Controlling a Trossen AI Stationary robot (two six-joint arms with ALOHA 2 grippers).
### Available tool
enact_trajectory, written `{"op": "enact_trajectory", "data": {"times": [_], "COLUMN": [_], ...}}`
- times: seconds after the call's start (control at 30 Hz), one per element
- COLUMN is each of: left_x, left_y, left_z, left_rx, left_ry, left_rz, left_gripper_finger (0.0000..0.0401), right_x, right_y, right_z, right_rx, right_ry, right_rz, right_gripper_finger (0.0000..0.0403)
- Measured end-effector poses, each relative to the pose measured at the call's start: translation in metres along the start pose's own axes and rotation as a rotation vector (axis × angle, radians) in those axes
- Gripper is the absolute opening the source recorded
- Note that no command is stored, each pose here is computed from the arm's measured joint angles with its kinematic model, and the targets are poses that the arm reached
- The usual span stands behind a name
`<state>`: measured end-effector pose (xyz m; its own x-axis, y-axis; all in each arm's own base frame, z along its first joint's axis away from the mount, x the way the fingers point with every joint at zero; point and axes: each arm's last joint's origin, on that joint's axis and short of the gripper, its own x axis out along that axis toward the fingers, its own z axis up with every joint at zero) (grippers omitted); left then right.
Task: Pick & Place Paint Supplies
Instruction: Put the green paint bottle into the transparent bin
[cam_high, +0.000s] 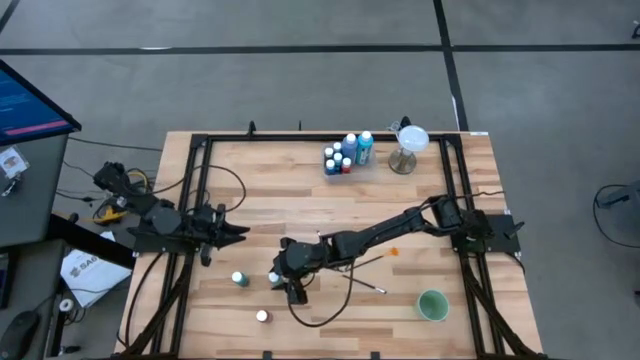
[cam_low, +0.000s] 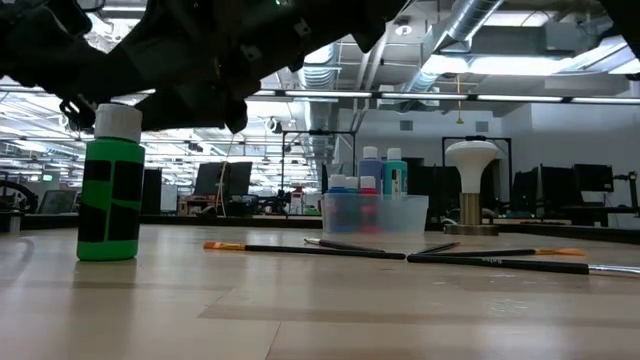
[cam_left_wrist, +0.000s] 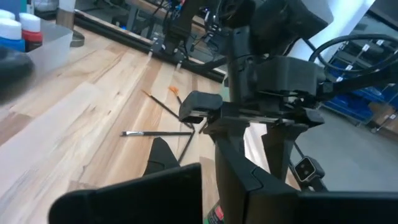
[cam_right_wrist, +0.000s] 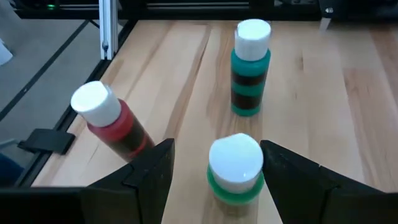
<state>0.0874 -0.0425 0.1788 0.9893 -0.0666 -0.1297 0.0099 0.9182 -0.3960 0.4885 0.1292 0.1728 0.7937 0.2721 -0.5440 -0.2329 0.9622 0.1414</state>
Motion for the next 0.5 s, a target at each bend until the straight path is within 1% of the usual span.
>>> {"op": "enact_trajectory", "data": {"times": [0.2,0.37,0.5], "left_x": [0.003,0.004,0.004], "left_y": [0.004,0.004,0.005], "left_z": [-0.011,-0.012,-0.012], "left_rx": [-0.025,-0.018,0.000], "left_ry": [0.012,0.010,-0.007], "left_rz": [0.007,0.009,0.039], "left_gripper_finger": [0.0002,0.0002,0.0002], "right_x": [0.000,0.000,0.000], "right_y": [-0.004,-0.006,-0.008], "right_z": [0.001,0.001,0.002], "right_rx": [-0.018,-0.028,-0.027], "right_ry": [-0.008,-0.009,-0.011], "right_rz": [-0.011,-0.017,-0.019], "right_gripper_finger": [0.0230,0.0220,0.0211]}}
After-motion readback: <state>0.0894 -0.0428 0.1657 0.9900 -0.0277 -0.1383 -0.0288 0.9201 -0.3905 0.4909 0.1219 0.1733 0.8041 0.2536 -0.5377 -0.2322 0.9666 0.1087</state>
